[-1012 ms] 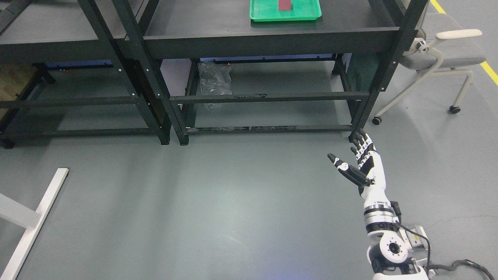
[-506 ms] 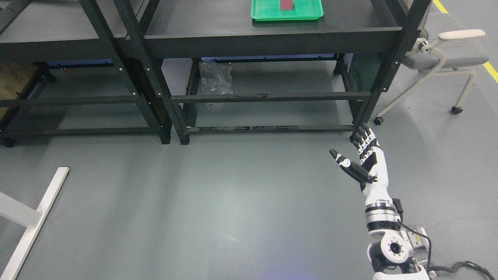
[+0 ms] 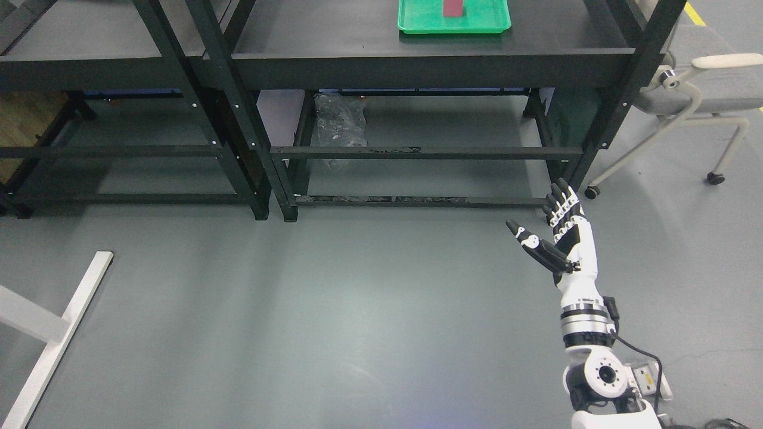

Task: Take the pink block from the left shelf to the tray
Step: 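Raise the right hand while approaching the shelf with the green tray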

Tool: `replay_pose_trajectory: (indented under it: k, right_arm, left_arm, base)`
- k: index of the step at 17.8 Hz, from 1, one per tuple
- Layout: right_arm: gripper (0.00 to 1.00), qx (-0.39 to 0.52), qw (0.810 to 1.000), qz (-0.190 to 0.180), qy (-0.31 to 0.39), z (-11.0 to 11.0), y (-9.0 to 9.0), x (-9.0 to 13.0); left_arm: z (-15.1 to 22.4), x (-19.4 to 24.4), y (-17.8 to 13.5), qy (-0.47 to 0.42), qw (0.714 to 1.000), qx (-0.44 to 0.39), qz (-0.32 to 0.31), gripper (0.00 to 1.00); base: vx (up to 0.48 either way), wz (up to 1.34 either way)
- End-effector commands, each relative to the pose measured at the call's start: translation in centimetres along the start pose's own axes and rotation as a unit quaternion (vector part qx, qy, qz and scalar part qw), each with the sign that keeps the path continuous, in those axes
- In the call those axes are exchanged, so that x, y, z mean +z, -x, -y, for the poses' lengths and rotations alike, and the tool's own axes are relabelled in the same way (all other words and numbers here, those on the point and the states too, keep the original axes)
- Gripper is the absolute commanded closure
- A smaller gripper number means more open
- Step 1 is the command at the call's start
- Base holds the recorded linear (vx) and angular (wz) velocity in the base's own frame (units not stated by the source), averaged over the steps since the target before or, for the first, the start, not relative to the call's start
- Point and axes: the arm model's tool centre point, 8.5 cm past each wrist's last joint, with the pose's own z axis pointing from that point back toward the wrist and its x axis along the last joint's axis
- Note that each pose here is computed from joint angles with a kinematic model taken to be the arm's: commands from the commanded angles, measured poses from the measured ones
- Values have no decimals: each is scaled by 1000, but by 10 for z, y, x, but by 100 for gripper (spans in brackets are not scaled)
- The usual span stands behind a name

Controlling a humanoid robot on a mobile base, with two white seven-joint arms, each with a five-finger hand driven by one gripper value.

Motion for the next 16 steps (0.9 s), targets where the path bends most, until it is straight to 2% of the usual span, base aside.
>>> replay_pose_trajectory:
  k: [1,9,12,16]
  right_arm:
    - [0,7,1000,7,-4,2,-5,-3]
    - [0,2,1000,16,1,7,-11,-9]
    - [0,3,999,38,6,10,-26,-25]
    - [0,3,999,40,21,18,-27,-25]
  left_arm:
    - [-10,1,-4,-8,1000,-2,6,0]
    - [-10,1,-4,-8,1000,-2,7,0]
    - [-10,1,-4,-8,1000,-2,7,0]
    - [-10,1,-4,-8,1000,-2,6,0]
  base:
    - [94,140]
    - [111,-86]
    - [88,-249]
    - [93,-124]
